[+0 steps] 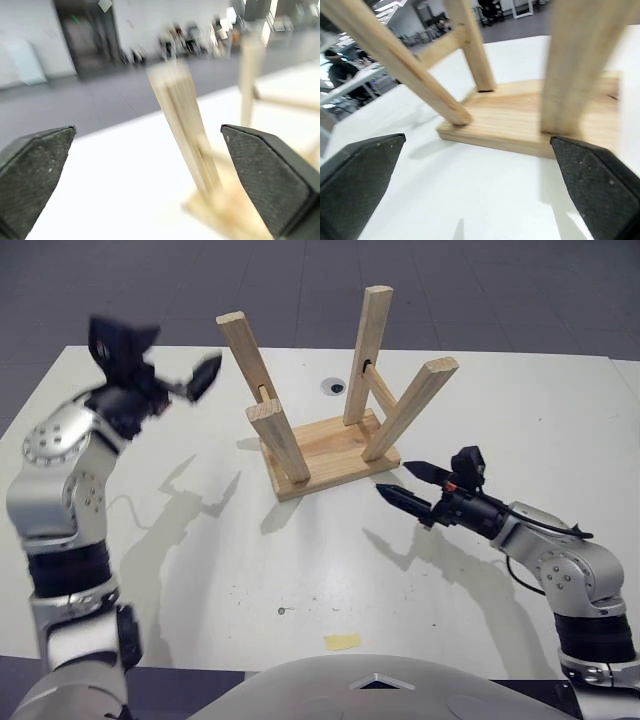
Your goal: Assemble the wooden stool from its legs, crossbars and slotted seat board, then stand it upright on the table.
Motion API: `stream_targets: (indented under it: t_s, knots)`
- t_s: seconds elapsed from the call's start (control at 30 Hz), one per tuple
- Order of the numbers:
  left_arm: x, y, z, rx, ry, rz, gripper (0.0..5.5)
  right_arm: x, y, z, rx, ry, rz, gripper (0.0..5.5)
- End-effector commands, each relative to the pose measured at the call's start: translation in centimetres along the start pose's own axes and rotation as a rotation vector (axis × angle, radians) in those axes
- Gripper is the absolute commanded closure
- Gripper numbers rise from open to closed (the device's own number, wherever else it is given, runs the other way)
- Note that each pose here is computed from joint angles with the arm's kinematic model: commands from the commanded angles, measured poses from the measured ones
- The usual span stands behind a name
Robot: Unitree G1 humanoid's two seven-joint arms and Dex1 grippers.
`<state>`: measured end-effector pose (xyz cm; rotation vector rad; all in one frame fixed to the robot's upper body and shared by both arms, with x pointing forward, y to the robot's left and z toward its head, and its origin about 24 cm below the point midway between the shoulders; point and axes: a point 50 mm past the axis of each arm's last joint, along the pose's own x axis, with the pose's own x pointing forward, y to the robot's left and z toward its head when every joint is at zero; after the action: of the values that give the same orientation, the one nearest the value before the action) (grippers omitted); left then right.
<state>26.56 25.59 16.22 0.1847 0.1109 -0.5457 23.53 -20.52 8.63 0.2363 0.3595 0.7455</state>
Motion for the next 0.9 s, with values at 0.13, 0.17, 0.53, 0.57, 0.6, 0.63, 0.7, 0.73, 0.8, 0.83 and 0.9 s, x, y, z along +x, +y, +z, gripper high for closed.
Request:
stream_targets:
  t_s: [0.13,0.17,0.53,0.57,0.6,0.63,0.7,0.73,0.8,0.83,0.9]
  knots:
    - [-0.7,-4.4,-3.4,0.032,0.227,-0.424,0.11,3.0,-2.6,2.5,-0.076,-0.124,-0.013,0.1]
    - [0.2,-5.4,-3.4,0.038,0.212,-0.469,0.11,4.0,-2.5,2.9,-0.086,-0.131,0.031,0.1]
    - [4.2,-7.9,-3.1,0.104,0.146,-0.549,0.11,5.7,-1.5,1.3,-0.168,0.063,0.332,0.1]
    - [4.0,-7.7,-3.3,0.113,0.158,-0.552,0.11,5.0,-1.2,1.0,-0.155,0.089,0.36,0.1]
    - [3.8,-7.7,-3.3,0.115,0.161,-0.558,0.11,4.3,-1.0,0.9,-0.147,0.102,0.376,0.1]
    - [3.7,-7.8,-3.3,0.112,0.16,-0.567,0.11,3.9,-0.8,0.8,-0.144,0.103,0.379,0.1]
    - [3.6,-8.1,-3.2,0.098,0.151,-0.584,0.11,3.3,-0.2,0.9,-0.123,0.085,0.383,0.1]
    - [3.6,-8.2,-3.2,0.093,0.147,-0.589,0.11,3.0,0.0,0.9,-0.122,0.08,0.379,0.1]
    - [3.6,-8.6,-3.1,0.083,0.14,-0.599,0.11,2.7,0.3,0.7,-0.12,0.083,0.374,0.1]
    - [3.6,-8.7,-3.1,0.081,0.138,-0.609,0.11,2.5,0.4,0.6,-0.118,0.084,0.366,0.1]
    - [3.3,-9.0,-2.9,0.07,0.133,-0.636,0.11,2.3,0.3,0.5,-0.117,0.087,0.349,0.1]
